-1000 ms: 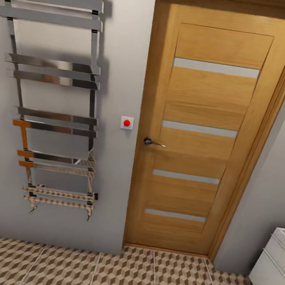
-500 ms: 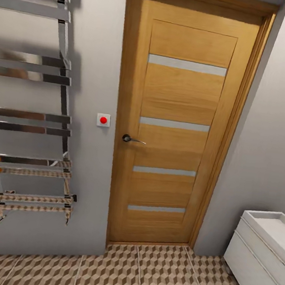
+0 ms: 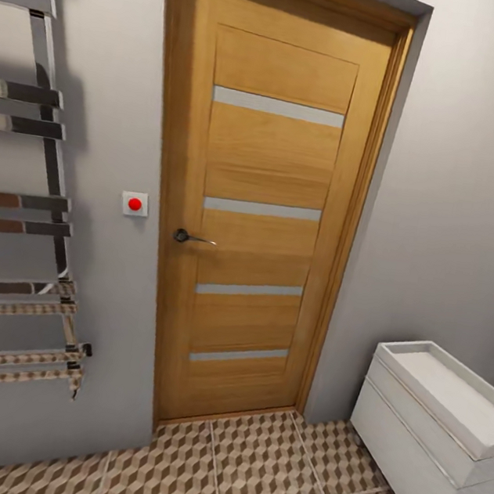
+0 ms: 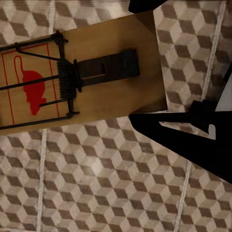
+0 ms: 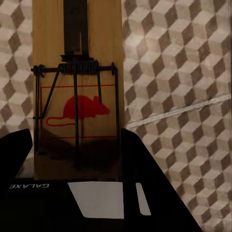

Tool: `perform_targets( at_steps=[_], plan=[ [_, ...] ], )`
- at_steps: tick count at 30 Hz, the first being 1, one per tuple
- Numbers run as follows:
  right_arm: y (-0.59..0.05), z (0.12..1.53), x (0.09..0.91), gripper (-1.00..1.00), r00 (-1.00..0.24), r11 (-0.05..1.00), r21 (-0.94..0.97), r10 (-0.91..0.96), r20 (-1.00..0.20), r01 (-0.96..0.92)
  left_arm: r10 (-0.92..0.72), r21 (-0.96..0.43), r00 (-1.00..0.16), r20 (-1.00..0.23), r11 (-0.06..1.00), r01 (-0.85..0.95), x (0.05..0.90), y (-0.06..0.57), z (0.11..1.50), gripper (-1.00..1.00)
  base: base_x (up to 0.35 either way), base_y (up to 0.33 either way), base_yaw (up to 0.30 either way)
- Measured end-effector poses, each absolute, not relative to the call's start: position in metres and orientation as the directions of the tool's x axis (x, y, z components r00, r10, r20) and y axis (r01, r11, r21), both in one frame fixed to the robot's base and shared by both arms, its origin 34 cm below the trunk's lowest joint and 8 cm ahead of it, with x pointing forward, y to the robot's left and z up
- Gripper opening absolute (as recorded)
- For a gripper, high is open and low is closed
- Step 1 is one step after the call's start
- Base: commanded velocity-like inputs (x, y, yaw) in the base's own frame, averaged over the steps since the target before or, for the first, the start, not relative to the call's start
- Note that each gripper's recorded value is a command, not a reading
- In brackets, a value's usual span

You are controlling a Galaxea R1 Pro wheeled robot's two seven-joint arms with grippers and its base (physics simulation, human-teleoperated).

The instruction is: Take the four mousetraps from the cabinet in the bathroom and place them on the bathroom floor. Make sure all four end up on the same floor surface, and ensure that at least two of them are either under or directly next to the same bathroom sink.

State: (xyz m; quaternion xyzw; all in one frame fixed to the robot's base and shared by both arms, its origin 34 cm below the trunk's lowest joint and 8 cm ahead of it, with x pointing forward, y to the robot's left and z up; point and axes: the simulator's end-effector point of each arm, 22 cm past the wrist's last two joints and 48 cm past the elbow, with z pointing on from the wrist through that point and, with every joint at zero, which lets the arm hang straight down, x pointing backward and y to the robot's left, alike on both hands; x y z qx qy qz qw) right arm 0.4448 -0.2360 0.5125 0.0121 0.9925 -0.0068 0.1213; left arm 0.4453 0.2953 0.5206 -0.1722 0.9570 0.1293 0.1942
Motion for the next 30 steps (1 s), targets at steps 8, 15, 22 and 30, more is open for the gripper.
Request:
perform_targets(
  at_steps=[8, 15, 22, 30],
  plan=[
    [-0.2352, 0.5125, 0.4449, -1.00, -0.970, 1.000, -0.009, 0.023, -0.241, 0.026, -0.279, 0.180, -0.865, -0.416, 0.907, -0.380, 0.4452, 0.2953, 0.5205, -1.00, 0.000, 0.000, -0.300],
    [-0.2352, 0.5126, 0.4450, -1.00, -0.970, 1.000, -0.009, 0.023, -0.241, 0.026, -0.279, 0.180, -0.865, -0.416, 0.907, -0.380, 0.4453, 0.2953, 0.5206, -1.00, 0.000, 0.000, -0.300],
    [-0.2352, 0.5126, 0.4450, -1.00, -0.970, 1.000, -0.009, 0.023, -0.241, 0.026, -0.279, 0.180, -0.865, -0.416, 0.907, -0.380, 0.4452, 0.2953, 0.5205, -1.00, 0.000, 0.000, -0.300],
    [-0.2352, 0.5126, 0.4449, -1.00, -0.970, 1.000, -0.009, 0.023, -0.241, 0.026, -0.279, 0.180, -0.866, -0.415, 0.907, -0.380, 0.4451, 0.2951, 0.5204, -1.00, 0.000, 0.000, -0.300]
  ],
)
